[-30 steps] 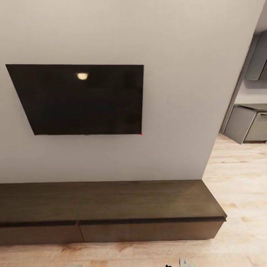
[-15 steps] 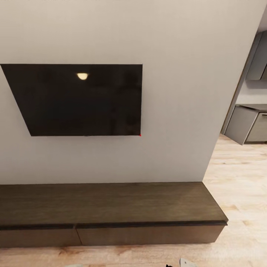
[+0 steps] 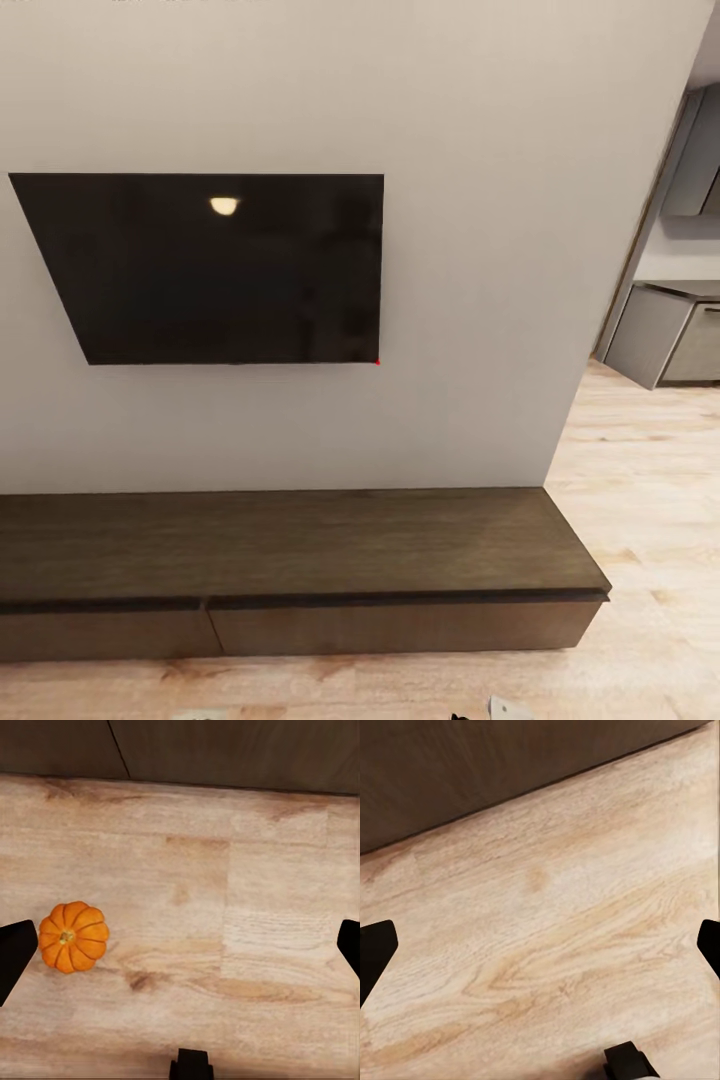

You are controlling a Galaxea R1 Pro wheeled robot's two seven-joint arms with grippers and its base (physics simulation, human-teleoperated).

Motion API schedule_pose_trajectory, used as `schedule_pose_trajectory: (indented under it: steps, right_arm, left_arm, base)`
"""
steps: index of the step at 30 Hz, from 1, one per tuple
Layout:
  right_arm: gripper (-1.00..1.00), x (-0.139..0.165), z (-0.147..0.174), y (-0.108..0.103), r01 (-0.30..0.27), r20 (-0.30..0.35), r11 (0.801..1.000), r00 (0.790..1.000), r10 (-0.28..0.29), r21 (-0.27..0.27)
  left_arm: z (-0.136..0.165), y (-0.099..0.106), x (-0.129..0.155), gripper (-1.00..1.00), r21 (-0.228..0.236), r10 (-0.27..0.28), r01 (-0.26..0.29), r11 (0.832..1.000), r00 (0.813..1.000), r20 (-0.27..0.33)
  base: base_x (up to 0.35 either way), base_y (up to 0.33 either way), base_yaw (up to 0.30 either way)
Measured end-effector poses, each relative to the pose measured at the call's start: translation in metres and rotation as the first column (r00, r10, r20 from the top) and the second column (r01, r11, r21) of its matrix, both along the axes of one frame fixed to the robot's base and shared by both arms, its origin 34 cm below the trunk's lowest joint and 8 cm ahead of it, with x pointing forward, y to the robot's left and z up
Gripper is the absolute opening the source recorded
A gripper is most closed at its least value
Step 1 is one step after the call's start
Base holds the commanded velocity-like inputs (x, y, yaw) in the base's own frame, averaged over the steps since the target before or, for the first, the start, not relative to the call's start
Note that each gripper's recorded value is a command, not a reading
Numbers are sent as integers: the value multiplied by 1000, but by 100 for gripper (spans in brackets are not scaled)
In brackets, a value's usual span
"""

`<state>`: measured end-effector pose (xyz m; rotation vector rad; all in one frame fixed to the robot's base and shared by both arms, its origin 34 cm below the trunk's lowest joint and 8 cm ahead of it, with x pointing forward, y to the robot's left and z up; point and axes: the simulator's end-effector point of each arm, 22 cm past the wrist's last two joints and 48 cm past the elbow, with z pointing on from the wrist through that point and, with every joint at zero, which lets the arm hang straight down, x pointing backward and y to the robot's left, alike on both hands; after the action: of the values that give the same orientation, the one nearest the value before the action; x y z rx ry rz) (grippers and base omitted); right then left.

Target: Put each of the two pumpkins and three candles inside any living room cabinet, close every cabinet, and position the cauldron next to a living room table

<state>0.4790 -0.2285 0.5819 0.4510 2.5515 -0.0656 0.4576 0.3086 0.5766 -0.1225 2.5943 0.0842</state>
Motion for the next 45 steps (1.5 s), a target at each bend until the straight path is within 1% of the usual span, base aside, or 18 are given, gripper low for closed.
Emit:
schedule_pose_trajectory:
  steps: [2,4,5,7,8,9,10,12,13,14,15,17,23,27,30,38,42,45]
  right_arm:
    - [100,-1,-1,-9,22,4,1000,1000,-22,6]
    - [100,-5,-5,-30,73,10,997,997,-73,13]
    - [100,-10,-8,-48,119,9,993,993,-119,26]
    - [100,-17,-13,-65,167,6,984,986,-168,53]
    - [100,-27,-20,-81,227,4,966,973,-229,126]
    - [100,-30,-22,-86,242,6,958,969,-246,157]
    - [100,-33,-23,-89,260,16,939,963,-271,224]
    - [100,-32,-19,-94,262,56,899,952,-300,352]
    - [100,-30,-14,-95,251,79,879,948,-307,406]
    - [100,-29,-12,-94,244,90,869,946,-310,430]
    - [100,-26,-5,-92,228,112,844,941,-319,485]
    - [100,-24,0,-89,213,125,821,938,-324,529]
    - [100,-17,7,-83,177,155,800,935,-318,573]
    - [100,-19,3,-74,160,159,797,939,-304,583]
    - [100,-19,2,-62,158,153,788,940,-304,595]
    - [100,-16,3,-54,155,157,779,938,-308,607]
    - [100,-13,6,-60,177,164,767,924,-344,617]
    - [100,-9,9,-66,191,172,755,912,-373,627]
  left_arm:
    - [-1,1,-3,100,-3,4,-4,1000,1000,-22]
    - [-2,2,-6,100,-8,7,-8,1000,998,-57]
    - [0,2,-5,100,-12,9,-10,1000,997,-81]
    - [4,0,-3,100,-21,8,-11,1000,994,-108]
    - [13,-4,3,100,-41,4,-10,999,989,-149]
    - [19,-6,6,100,-50,0,-8,999,987,-163]
    - [31,-11,13,100,-73,-9,-5,997,982,-188]
    - [67,-23,30,100,-135,-38,8,991,974,-221]
    - [86,-31,38,100,-174,-58,18,985,973,-224]
    - [97,-35,43,100,-193,-69,26,981,974,-217]
    - [120,-47,54,100,-247,-96,48,968,977,-188]
    - [142,-56,64,100,-294,-120,71,953,981,-152]
    - [155,-64,70,100,-328,-135,88,940,983,-125]
    - [150,-66,69,100,-337,-131,82,938,984,-124]
    - [147,-76,65,100,-355,-132,78,932,982,-131]
    - [139,-102,58,100,-400,-143,71,914,978,-152]
    - [138,-115,56,100,-423,-147,68,904,977,-156]
    - [139,-117,57,100,-426,-147,69,902,977,-154]
  base:
    - [-3,0,0]
    - [-2,0,0]
    - [-1,0,0]
    - [0,0,0]
    - [0,0,0]
    - [0,0,0]
    - [0,0,0]
    - [0,0,0]
    - [0,0,0]
    - [0,0,0]
    - [0,0,0]
    - [0,0,0]
    - [0,0,0]
    - [0,0,0]
    - [0,0,0]
    - [0,0,0]
    - [0,0,0]
    - [0,0,0]
